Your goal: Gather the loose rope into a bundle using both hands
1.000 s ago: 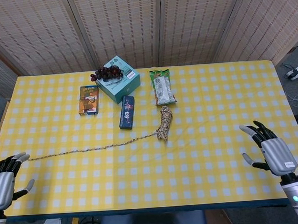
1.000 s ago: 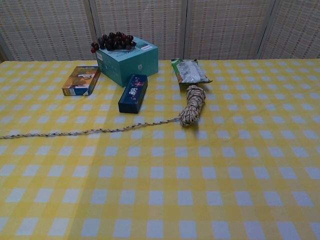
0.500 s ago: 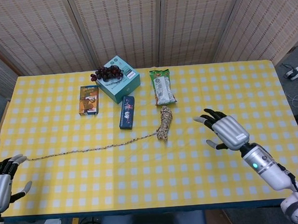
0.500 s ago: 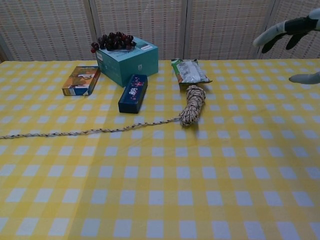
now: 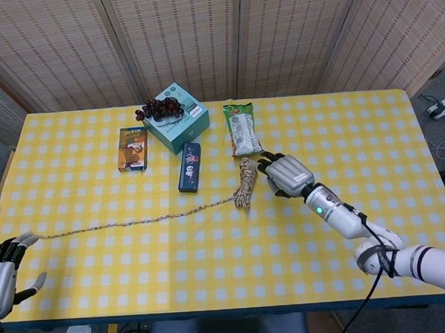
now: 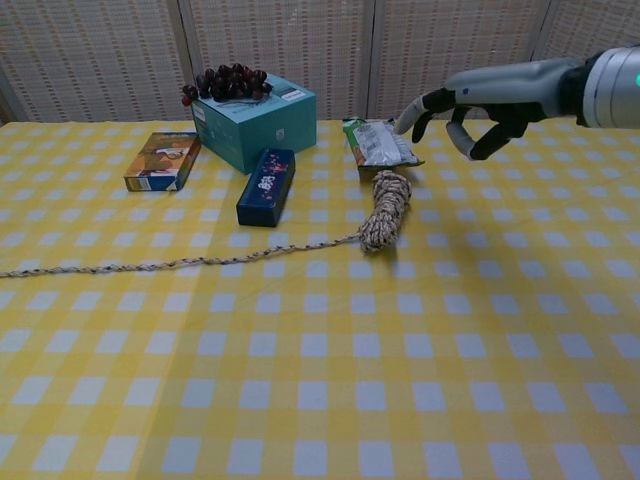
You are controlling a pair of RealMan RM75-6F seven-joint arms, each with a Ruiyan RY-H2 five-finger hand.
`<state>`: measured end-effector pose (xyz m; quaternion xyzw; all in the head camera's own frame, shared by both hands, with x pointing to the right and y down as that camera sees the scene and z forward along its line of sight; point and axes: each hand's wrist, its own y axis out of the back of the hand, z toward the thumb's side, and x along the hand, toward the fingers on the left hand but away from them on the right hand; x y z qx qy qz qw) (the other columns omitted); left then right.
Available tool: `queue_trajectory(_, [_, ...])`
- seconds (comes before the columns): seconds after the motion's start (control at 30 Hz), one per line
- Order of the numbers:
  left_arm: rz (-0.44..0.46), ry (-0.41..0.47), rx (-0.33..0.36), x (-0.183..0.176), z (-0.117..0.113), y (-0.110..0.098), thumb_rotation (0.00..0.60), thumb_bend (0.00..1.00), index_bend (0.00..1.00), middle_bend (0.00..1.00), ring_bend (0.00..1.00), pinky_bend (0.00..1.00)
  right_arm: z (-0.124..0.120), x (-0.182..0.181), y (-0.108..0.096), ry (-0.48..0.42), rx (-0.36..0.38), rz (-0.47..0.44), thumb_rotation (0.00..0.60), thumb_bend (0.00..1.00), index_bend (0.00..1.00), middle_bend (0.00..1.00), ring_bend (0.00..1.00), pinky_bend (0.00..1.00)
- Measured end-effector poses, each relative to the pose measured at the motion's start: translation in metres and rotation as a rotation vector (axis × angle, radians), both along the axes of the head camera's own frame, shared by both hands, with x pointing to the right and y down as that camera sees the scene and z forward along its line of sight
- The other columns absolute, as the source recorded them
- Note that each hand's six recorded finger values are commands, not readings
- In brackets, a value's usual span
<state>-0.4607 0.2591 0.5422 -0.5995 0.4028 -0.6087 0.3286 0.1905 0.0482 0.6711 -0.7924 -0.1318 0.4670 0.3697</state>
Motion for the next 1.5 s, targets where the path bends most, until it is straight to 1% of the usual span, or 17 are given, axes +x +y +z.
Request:
queue_trajectory(0.17, [-0.011, -0.002, -0.006, -0.003, 0.001, 0.004, 0.600, 0.28, 0.26, 0.19, 0.15, 0.14, 0.021, -0.019, -0.012, 0.022, -0.032, 0.006, 0.600, 0.84, 0.16, 0.22, 0.07, 0.21])
queue_trajectory(0.37, [-0.019, -0.005, -0.010, -0.006, 0.001, 0.006, 0.600, 0.28, 0.26, 0.19, 0.15, 0.14, 0.039, -0.036, -0.023, 0.057, -0.040, 0.004, 0.600, 0.85, 0.16, 0.22, 0.08, 0.21])
queue_trajectory(0.5, [-0.018, -0.003, -0.012, -0.007, 0.001, 0.007, 0.600, 0.28, 0.26, 0.19, 0.15, 0.14, 0.050, -0.039, -0.021, 0.084, -0.054, 0.005, 0.600, 0.86, 0.16, 0.22, 0.08, 0.21])
queue_trajectory(0.63, [-0.023, -0.004, -0.015, -0.009, 0.002, 0.009, 0.600, 0.28, 0.26, 0.19, 0.15, 0.14, 0.051, -0.042, -0.014, 0.083, -0.056, -0.007, 0.600, 0.86, 0.16, 0.25, 0.08, 0.21])
queue_trajectory(0.73, [-0.029, -0.005, -0.019, -0.012, 0.003, 0.010, 0.600, 0.28, 0.26, 0.19, 0.15, 0.14, 0.048, -0.039, -0.002, 0.083, -0.053, -0.039, 0.600, 0.86, 0.16, 0.26, 0.08, 0.21])
queue_trajectory(0.9, [-0.035, 0.002, -0.022, -0.013, 0.003, 0.014, 0.600, 0.28, 0.26, 0.19, 0.15, 0.14, 0.042, -0.021, 0.015, 0.094, -0.028, -0.064, 0.600, 0.86, 0.16, 0.29, 0.08, 0.21])
queue_trajectory(1.03, [-0.036, 0.005, -0.026, -0.014, 0.004, 0.014, 0.600, 0.28, 0.26, 0.19, 0.15, 0.14, 0.041, -0.003, 0.033, 0.107, -0.029, -0.077, 0.600, 0.86, 0.16, 0.32, 0.08, 0.18])
queue_trajectory(1.1, [-0.033, 0.008, -0.026, -0.012, 0.004, 0.014, 0.600, 0.28, 0.26, 0.19, 0.15, 0.14, 0.044, 0.004, 0.042, 0.119, -0.041, -0.087, 0.600, 0.86, 0.13, 0.32, 0.08, 0.15])
queue_trajectory(1.17, [-0.028, 0.015, -0.027, -0.010, 0.004, 0.014, 0.600, 0.28, 0.26, 0.19, 0.15, 0.14, 0.047, 0.005, 0.049, 0.123, -0.058, -0.092, 0.600, 0.86, 0.09, 0.31, 0.07, 0.12])
queue_trajectory(1.27, [-0.024, 0.020, -0.028, -0.007, 0.004, 0.013, 0.600, 0.28, 0.26, 0.19, 0.15, 0.14, 0.052, 0.002, 0.056, 0.119, -0.083, -0.088, 0.600, 0.86, 0.01, 0.25, 0.01, 0.05])
queue_trajectory(1.37, [-0.024, 0.019, -0.028, -0.008, 0.004, 0.013, 0.600, 0.28, 0.26, 0.19, 0.15, 0.14, 0.056, -0.005, 0.060, 0.108, -0.100, -0.083, 0.600, 0.86, 0.00, 0.21, 0.00, 0.01])
queue_trajectory(1.5, [-0.024, 0.016, -0.030, -0.008, 0.005, 0.012, 0.600, 0.28, 0.26, 0.19, 0.15, 0.14, 0.059, -0.019, 0.064, 0.077, -0.110, -0.074, 0.600, 0.86, 0.00, 0.19, 0.00, 0.00])
